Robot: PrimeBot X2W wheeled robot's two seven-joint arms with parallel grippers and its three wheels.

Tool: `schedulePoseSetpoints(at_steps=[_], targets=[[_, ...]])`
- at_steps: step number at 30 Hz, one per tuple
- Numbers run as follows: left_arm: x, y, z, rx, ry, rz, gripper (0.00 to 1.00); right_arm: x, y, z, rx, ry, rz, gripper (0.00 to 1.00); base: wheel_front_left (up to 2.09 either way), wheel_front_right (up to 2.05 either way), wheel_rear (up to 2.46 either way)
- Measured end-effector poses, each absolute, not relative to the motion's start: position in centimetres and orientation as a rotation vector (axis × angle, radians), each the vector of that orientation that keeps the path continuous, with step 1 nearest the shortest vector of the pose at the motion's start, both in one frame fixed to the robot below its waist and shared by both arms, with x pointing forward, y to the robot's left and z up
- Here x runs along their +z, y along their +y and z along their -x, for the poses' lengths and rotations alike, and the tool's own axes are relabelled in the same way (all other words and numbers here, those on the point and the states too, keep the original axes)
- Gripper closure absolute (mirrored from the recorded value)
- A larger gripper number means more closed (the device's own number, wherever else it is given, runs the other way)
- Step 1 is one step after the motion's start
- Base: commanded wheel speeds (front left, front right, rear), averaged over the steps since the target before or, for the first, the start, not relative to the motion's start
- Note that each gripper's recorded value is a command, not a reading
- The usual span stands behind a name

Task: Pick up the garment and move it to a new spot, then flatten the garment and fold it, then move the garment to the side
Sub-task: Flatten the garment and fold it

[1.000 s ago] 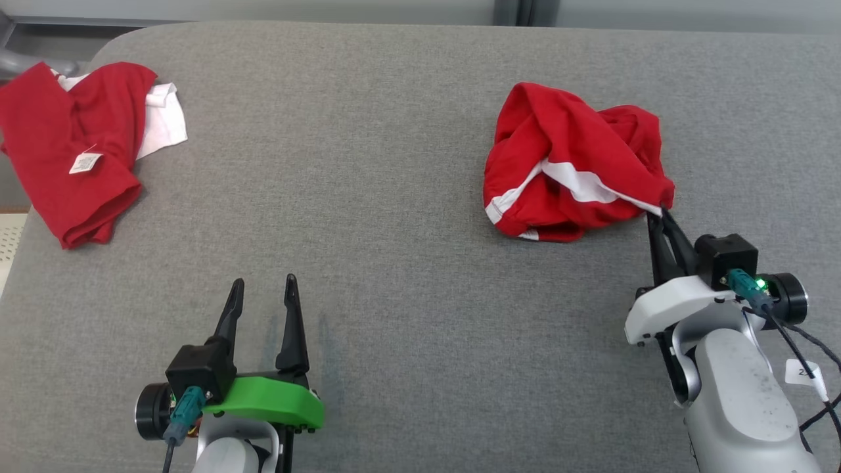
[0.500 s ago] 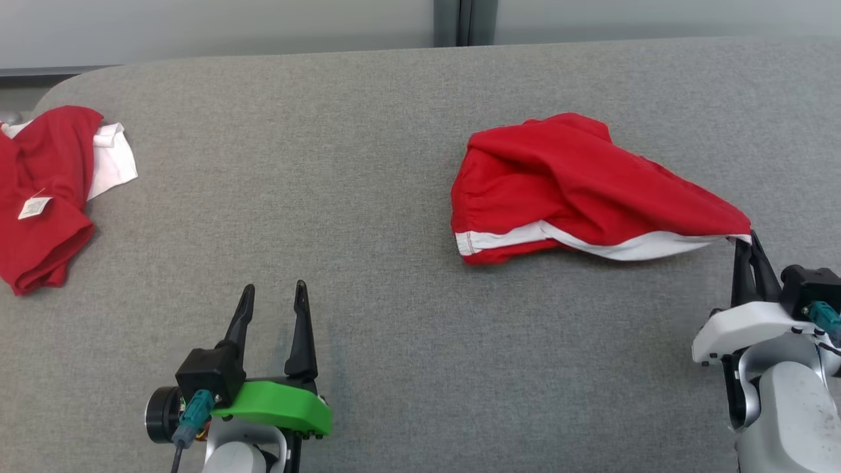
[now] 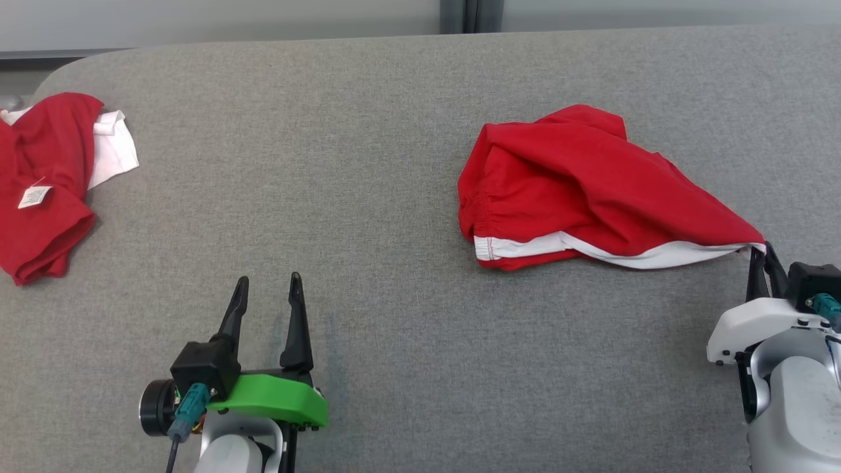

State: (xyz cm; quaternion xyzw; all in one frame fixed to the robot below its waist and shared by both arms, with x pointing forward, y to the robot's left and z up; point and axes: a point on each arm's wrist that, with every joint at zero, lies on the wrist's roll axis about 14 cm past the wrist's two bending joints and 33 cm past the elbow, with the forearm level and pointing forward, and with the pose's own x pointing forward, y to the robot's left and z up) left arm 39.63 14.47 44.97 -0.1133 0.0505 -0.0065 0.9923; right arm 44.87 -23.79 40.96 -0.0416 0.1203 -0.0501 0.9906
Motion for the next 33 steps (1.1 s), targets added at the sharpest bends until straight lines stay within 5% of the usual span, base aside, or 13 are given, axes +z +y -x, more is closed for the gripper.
schedulePoseSetpoints(at_steps=[33], targets=[[49.1,10.3,-37.0,-0.14,0.007,0.276,0.0,52.4,-19.6,-38.4,0.024,-0.13,0.009,0.0,0.0,0.0,0.0]])
